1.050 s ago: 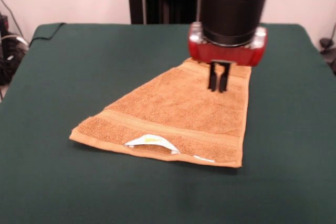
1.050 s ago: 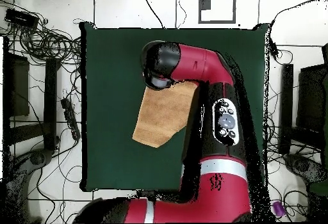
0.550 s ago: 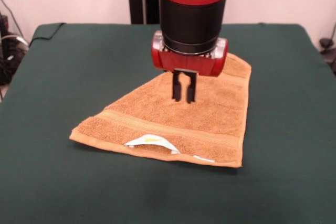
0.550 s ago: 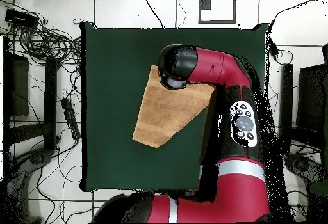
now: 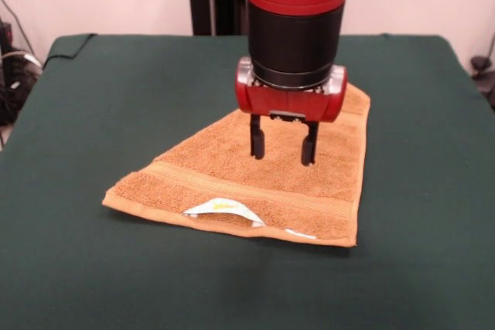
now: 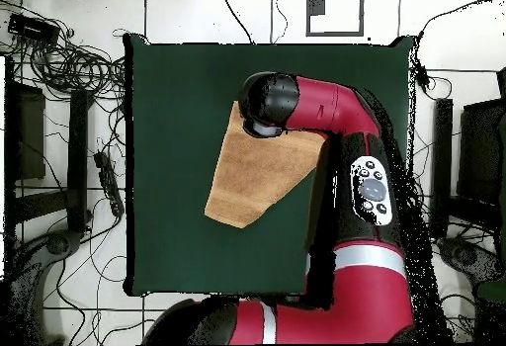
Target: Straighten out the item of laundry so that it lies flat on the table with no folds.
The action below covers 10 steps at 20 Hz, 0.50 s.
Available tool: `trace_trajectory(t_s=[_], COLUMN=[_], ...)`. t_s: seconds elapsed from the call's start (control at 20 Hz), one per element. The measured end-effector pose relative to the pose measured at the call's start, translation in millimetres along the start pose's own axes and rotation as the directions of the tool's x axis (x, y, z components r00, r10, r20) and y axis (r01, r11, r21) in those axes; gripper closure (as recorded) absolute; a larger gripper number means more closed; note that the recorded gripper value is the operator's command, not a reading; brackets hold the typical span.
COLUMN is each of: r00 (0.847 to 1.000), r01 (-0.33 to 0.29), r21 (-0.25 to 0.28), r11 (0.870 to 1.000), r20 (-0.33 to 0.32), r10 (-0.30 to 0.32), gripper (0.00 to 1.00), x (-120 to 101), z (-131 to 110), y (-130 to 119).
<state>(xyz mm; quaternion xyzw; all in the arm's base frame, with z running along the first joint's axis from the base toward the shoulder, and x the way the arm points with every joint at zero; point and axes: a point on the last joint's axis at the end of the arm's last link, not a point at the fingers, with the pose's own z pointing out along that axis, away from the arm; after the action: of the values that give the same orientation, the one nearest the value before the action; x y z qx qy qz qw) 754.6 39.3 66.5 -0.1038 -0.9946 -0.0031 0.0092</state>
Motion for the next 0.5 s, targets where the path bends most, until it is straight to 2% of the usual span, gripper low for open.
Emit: trace_trajectory(t_s=[0.5], r00=[1.0], r01=[0.012], r21=[-0.015], r11=[1.0], r20=[0.024], r10=[-0.011], gripper=[0.0], x=[2.6], z=[7.6], y=[9.6])
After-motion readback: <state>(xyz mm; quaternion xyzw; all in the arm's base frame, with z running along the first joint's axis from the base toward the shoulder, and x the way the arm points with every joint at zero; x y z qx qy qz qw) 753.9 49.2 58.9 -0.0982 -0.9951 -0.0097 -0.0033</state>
